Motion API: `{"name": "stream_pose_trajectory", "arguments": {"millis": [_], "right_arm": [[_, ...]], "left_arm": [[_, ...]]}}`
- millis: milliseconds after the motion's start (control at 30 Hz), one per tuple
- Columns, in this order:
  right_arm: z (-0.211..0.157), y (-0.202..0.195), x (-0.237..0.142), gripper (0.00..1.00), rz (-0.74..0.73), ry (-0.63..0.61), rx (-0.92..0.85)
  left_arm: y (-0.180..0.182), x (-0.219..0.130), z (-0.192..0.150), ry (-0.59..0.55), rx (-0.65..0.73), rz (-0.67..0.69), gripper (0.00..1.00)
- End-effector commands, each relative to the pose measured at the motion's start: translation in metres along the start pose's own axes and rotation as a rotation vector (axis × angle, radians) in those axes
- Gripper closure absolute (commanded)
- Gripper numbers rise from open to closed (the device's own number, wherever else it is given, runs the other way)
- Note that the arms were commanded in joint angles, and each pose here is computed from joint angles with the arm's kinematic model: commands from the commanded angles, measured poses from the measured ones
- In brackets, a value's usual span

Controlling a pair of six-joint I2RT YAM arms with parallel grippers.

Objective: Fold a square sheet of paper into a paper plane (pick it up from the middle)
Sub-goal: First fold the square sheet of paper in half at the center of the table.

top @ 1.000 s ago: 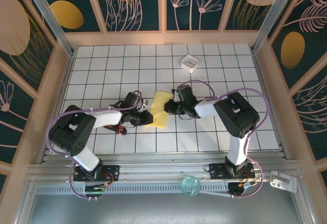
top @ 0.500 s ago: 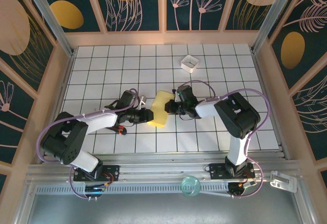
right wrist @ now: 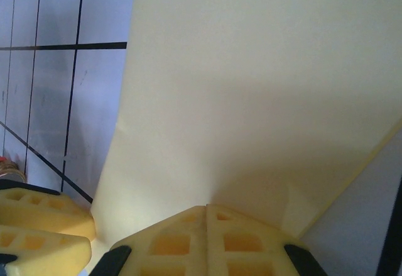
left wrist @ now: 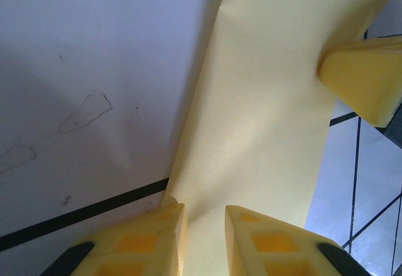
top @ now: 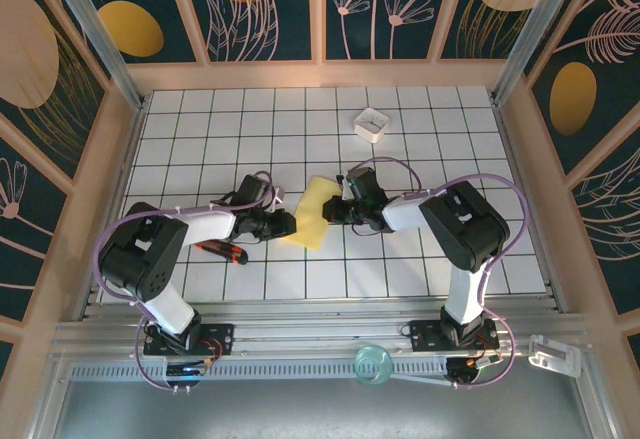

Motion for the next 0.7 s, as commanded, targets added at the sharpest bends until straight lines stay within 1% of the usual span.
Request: {"name": "stream_pose_trajectory", "arguments": {"millis": [0, 133, 233, 333, 400, 500, 600, 667], "right_arm": [[-0.039, -0.087, -0.009, 1.0, -0.293, 0.132, 0.06], [-0.037, -0.073, -0.006, 1.0, -0.242, 0.163, 0.016], [-0.034, -0.068, -0.007, 1.0, -0.233, 0.176, -0.02], [-0.033, -0.065, -0.009, 1.0, -0.217, 0.188, -0.045], [-0.033, -0.063, -0.009, 1.0, -0.207, 0.193, -0.062], [-0.035, -0.062, -0.009, 1.0, -0.202, 0.204, -0.075], [-0.035, -0.063, -0.009, 1.0, -0.203, 0.204, -0.08], [-0.036, -0.063, -0.008, 1.0, -0.201, 0.207, -0.08]], "left_arm": [[0.021, 0.002, -0.042, 0.137, -0.014, 0.047, 0.75], [0.002, 0.0, -0.057, 0.181, 0.021, -0.03, 0.74], [-0.013, -0.002, -0.072, 0.213, 0.03, -0.076, 0.74], [-0.028, -0.009, -0.077, 0.206, 0.029, -0.13, 0.73], [-0.038, -0.016, -0.067, 0.156, 0.029, -0.164, 0.69], [-0.053, -0.028, -0.035, 0.033, 0.034, -0.181, 0.67], [-0.067, -0.037, -0.006, -0.087, -0.017, -0.248, 0.67], [-0.07, -0.034, 0.003, -0.117, -0.052, -0.282, 0.69]]}}
Point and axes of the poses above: each hand's point on the last joint's axis, 136 mm out from that joint toward the fingers, its own x axis out along the fingers, its own y axis along the line the jaws close on, z = x × y, the point moved 1 cm from there along -x, back along the fingers, and after that the axes turned 12 degrees about x, right-handed, at the moved point
